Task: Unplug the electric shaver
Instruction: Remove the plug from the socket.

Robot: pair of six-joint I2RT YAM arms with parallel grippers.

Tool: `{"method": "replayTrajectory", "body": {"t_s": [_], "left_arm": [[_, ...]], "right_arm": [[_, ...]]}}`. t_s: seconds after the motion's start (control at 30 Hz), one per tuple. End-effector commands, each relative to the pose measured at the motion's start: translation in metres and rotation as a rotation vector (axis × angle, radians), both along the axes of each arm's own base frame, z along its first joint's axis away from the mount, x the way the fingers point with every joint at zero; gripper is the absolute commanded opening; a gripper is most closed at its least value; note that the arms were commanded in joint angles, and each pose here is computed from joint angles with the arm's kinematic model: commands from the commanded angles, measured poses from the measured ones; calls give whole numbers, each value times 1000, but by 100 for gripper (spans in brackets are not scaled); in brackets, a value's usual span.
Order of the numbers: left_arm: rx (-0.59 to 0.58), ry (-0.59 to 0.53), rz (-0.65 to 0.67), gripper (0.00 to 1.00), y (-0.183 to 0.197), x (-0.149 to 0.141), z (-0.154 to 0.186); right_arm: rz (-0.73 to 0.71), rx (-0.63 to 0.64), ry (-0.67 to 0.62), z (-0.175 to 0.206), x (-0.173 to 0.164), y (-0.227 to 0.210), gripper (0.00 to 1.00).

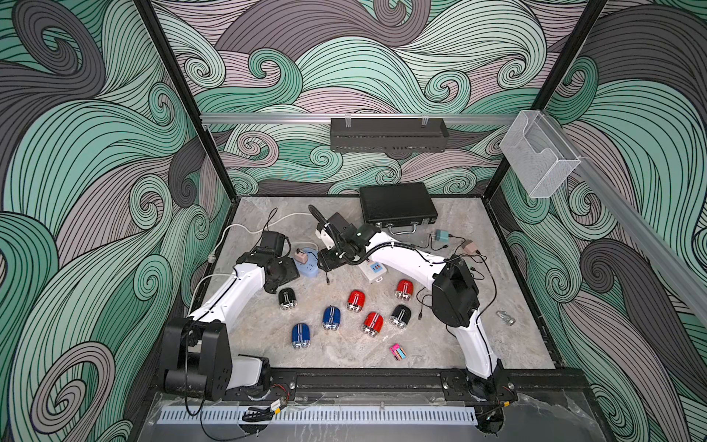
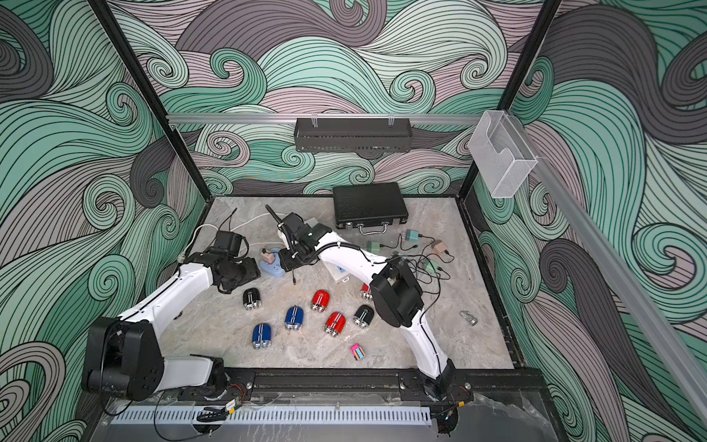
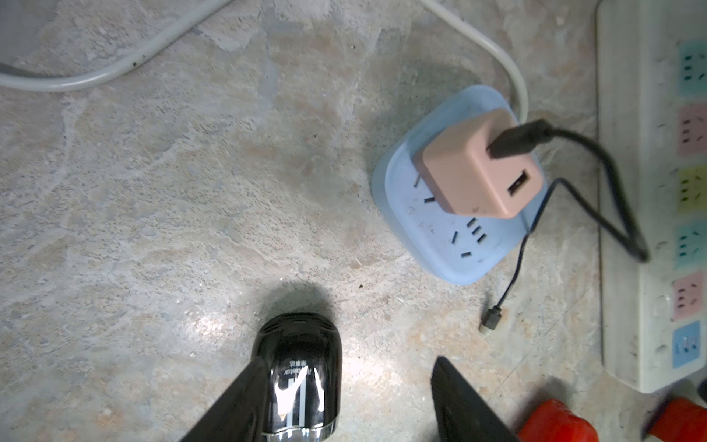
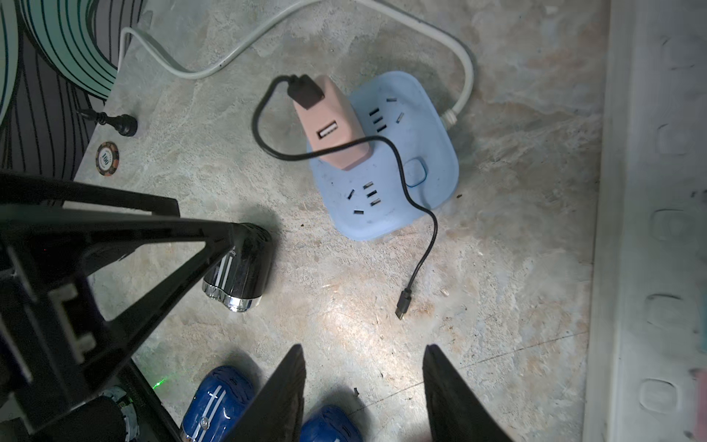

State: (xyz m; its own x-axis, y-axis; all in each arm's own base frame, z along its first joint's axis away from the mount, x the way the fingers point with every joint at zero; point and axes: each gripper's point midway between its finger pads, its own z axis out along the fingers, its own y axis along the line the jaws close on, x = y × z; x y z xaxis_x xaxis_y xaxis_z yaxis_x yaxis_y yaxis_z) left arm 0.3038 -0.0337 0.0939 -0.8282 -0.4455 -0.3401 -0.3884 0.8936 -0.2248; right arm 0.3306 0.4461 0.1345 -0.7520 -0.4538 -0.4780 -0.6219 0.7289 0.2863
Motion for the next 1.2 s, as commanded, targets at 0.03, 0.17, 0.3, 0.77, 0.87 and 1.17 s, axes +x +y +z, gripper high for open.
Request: {"method": "replayTrajectory", "body": {"t_s": [0.03,0.17,0.3,0.77,0.87,1.17], "left_arm": [[-111,-25,21,67,-6,18,10],[-181,-31,39,67,-6,30,13],[-247,-21,60,66,-6,38,7],[-396,-18,95,65,0,47,-18],[-402,-9,99,64,1,45,-25],[-424,19,97,64,-2,39,-43]], "right_arm": [[60,-43,-99,14,9,5,51],[117,-30,-138,19,8,17,51],[171,-44,-182,21,7,29,51],[256,-124,-288,4,24,55,58],[276,-135,-297,-2,29,58,61],[289,-103,-259,-21,45,59,64]]}}
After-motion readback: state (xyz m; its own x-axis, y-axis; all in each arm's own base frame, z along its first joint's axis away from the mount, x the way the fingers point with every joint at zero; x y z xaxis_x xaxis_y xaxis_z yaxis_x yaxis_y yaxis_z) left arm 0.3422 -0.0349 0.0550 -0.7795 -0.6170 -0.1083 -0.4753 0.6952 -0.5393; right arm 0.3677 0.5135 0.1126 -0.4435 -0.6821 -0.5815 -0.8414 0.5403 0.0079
